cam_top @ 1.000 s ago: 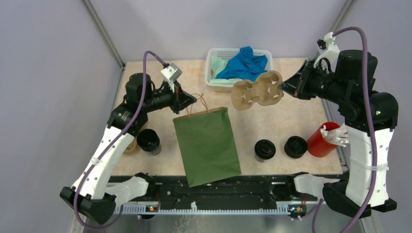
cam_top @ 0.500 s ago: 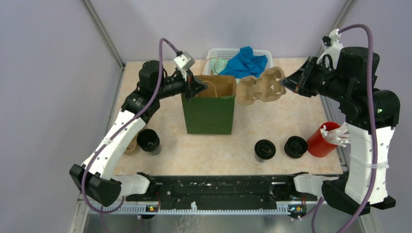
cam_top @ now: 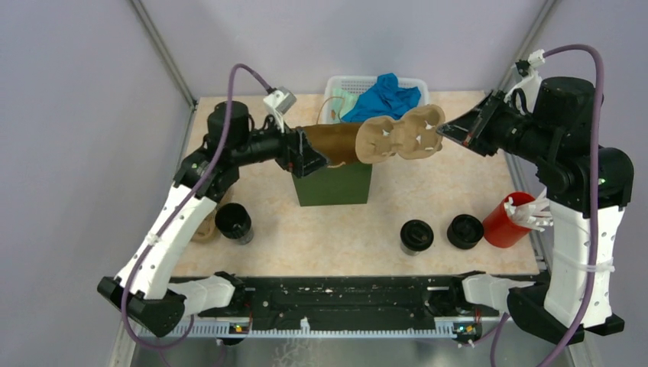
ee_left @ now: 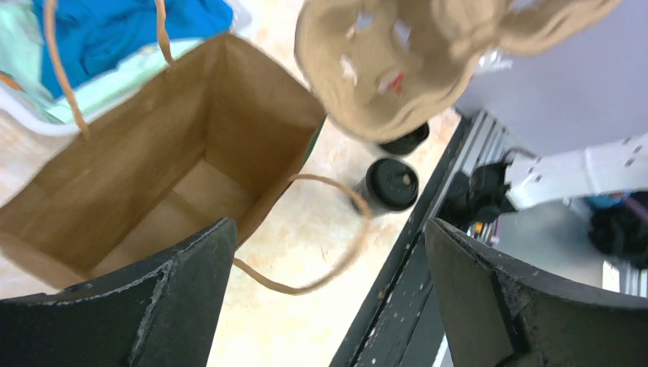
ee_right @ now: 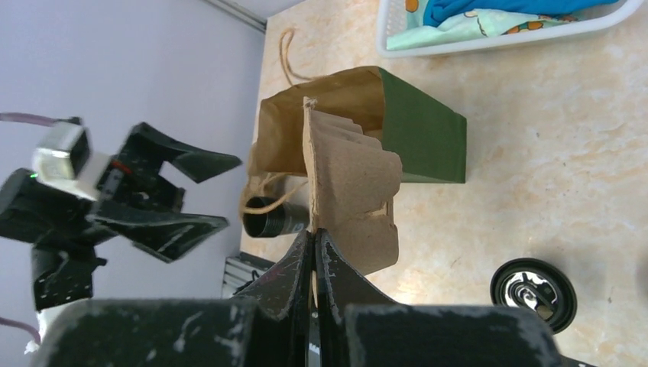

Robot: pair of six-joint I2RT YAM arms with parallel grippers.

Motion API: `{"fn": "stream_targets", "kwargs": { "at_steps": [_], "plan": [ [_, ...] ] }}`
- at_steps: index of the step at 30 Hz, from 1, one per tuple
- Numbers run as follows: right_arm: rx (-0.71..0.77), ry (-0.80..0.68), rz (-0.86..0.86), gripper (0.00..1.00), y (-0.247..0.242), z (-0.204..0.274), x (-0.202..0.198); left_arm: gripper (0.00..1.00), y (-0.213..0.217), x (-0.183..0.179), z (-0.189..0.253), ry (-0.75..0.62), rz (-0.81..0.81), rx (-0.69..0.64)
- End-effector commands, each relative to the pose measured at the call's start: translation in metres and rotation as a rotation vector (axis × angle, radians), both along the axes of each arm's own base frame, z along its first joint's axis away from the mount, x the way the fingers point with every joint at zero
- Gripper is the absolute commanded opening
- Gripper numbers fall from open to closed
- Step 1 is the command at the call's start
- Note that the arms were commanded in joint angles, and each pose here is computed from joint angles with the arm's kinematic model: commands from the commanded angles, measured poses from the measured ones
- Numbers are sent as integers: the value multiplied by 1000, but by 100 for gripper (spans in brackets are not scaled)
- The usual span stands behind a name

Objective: Pack the takeout coffee

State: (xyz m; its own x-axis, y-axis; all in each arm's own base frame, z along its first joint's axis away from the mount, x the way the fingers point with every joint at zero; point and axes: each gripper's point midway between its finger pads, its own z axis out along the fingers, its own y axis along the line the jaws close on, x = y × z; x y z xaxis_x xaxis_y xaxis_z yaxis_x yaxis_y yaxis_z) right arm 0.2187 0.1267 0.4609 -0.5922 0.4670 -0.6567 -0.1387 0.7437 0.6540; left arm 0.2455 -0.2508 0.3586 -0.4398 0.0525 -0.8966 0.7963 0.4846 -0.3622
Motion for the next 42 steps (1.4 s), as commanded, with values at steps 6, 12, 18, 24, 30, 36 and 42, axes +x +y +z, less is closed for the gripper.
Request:
{"fn": "stream_targets", "kwargs": {
  "at_steps": [6, 12, 18, 24, 30, 36, 42],
  "plan": [
    [127, 63, 75, 0, 25, 8, 15, 95, 55, 22, 32, 287, 500, 7],
    [123, 78, 84, 0, 31, 5, 34, 85, 95, 56, -6, 344, 709, 61],
    [117, 57, 99, 0, 35, 16, 49, 63, 112, 89, -14, 382, 737, -21],
    [93, 25, 109, 0, 36, 24, 57, 52, 92, 114, -37, 453, 627, -21],
    [51, 21, 113, 0, 33, 19, 62, 50, 91, 135, -46, 436, 623, 23],
    [27, 28, 125, 0, 33, 13, 64, 39, 94, 148, -52, 414, 628, 92],
    [11, 34, 133, 0, 33, 9, 65, 34, 84, 151, -53, 393, 627, 156]
  ]
}}
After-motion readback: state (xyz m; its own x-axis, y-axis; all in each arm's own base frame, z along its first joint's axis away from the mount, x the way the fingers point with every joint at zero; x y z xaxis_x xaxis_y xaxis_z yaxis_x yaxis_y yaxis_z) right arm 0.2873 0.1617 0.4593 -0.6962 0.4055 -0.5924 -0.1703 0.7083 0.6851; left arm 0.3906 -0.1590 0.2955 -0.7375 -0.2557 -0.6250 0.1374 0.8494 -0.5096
